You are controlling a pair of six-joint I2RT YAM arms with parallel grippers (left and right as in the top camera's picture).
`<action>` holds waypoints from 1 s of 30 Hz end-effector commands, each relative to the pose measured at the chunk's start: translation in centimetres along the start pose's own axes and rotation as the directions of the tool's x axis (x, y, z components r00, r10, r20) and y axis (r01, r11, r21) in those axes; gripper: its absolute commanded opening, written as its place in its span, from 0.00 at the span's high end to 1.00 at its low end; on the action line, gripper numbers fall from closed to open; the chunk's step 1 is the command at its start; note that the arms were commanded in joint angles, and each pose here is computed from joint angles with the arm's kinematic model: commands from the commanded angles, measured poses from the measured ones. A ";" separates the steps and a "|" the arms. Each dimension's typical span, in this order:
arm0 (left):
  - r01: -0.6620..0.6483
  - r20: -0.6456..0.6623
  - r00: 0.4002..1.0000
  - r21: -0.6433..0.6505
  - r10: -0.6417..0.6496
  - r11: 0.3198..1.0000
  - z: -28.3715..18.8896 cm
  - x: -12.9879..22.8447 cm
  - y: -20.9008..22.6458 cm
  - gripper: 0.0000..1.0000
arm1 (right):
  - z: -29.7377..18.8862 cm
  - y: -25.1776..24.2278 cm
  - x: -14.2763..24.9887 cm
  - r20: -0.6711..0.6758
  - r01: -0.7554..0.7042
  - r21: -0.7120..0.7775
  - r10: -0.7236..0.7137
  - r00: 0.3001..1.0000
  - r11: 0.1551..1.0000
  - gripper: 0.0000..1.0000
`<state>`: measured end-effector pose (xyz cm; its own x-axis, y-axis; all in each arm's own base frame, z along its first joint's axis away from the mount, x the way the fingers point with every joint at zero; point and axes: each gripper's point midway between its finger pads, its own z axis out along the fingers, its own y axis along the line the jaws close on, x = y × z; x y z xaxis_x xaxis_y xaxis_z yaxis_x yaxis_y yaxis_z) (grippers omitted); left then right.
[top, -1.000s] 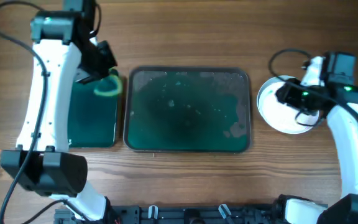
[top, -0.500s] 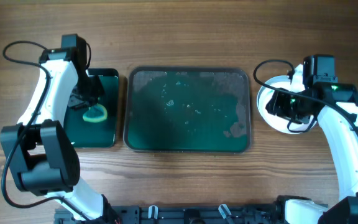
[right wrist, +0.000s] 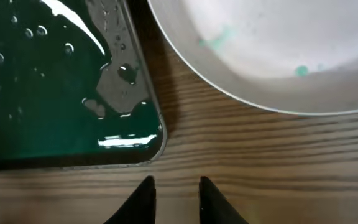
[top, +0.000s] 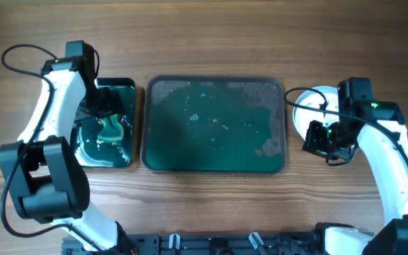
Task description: Clean dirty plates on tray and stack at the side
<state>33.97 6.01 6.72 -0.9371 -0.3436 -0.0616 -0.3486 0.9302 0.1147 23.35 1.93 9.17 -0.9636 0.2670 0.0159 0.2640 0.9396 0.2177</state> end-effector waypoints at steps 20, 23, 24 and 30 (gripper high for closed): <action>-0.071 0.115 0.991 0.028 0.067 0.997 -5.4 -2.8 -2.9 0.00 | 6.5 -1.7 -4.2 0.053 -0.064 0.052 0.062 0.997 0.997 0.96; -0.070 0.117 0.991 0.029 0.067 0.997 -5.4 -2.9 -2.9 0.00 | 6.4 -1.6 -5.3 0.095 -0.052 0.046 0.047 0.994 0.998 0.96; -0.070 0.117 0.991 0.029 0.067 0.997 -5.4 -2.9 -2.9 0.00 | 6.3 -1.3 -5.7 0.108 -0.045 0.034 0.041 0.993 0.998 0.96; -0.073 0.137 0.989 0.069 0.063 0.995 -5.8 -3.3 -3.7 0.00 | 3.4 1.9 -8.5 0.187 0.062 -0.086 -0.045 0.981 0.994 0.96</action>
<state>37.47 3.58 11.23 -0.9485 -0.2726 -0.1613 -0.2889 0.9533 0.0876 30.02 0.86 3.58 -0.9452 0.3010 -0.1264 0.2698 0.9382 0.2168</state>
